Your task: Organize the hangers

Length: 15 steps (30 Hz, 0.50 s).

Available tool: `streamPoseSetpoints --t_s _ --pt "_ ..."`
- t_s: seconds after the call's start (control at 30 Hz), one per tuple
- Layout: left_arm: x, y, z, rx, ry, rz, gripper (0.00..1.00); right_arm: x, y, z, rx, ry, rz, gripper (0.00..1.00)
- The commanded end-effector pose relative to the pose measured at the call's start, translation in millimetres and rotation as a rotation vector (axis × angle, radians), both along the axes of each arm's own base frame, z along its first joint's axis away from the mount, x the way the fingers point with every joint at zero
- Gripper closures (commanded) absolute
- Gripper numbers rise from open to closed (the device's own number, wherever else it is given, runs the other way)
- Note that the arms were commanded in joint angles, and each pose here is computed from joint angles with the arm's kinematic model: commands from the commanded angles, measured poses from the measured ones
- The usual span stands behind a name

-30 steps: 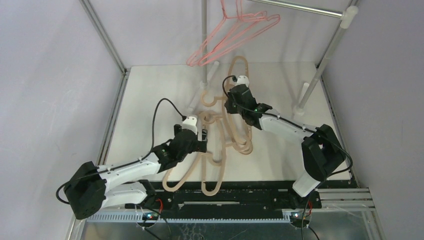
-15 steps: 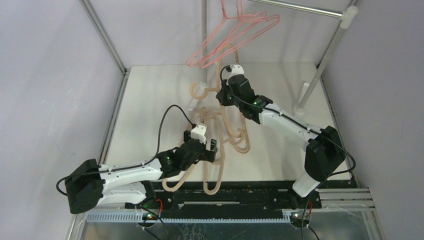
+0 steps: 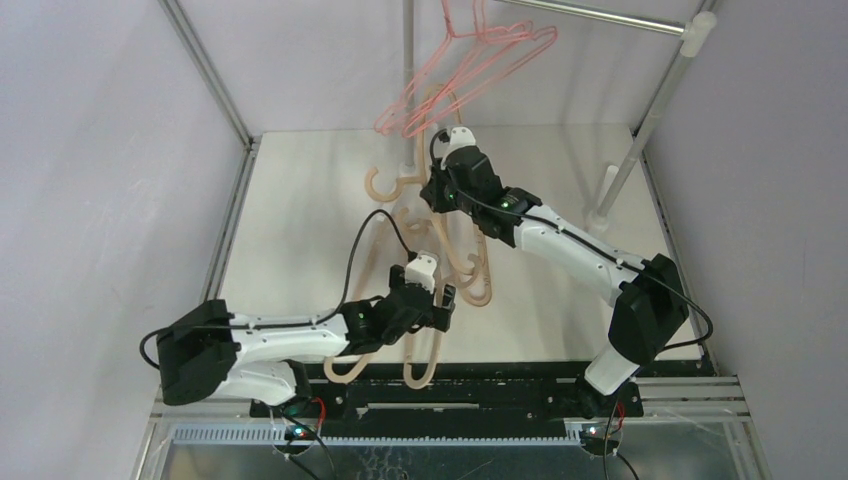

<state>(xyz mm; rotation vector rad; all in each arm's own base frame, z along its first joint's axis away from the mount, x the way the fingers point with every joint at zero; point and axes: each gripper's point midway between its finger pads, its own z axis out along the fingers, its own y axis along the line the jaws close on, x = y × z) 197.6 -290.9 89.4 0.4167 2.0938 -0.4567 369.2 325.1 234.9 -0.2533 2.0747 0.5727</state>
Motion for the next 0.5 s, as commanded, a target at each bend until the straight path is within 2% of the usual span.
streamPoseSetpoints --t_s 0.0,0.13,0.2,0.4,0.47 --pt "6.2 -22.3 20.9 -0.098 -0.012 0.01 0.01 -0.8 9.7 33.7 0.029 -0.072 0.031 0.95" --pt "5.7 -24.5 9.4 -0.086 0.005 0.013 0.09 -4.4 11.6 37.9 0.037 -0.076 0.041 0.95" --pt "6.1 -25.5 2.8 -0.076 0.014 0.016 0.19 -6.0 12.5 41.8 0.042 -0.083 0.046 0.95" --pt "9.0 -25.0 -0.9 -0.068 0.013 0.034 0.64 -9.1 10.9 50.5 0.05 -0.098 0.047 0.95" --pt "9.8 -22.4 -0.8 -0.064 0.006 0.043 0.87 -9.7 9.8 53.2 0.054 -0.103 0.048 0.95"
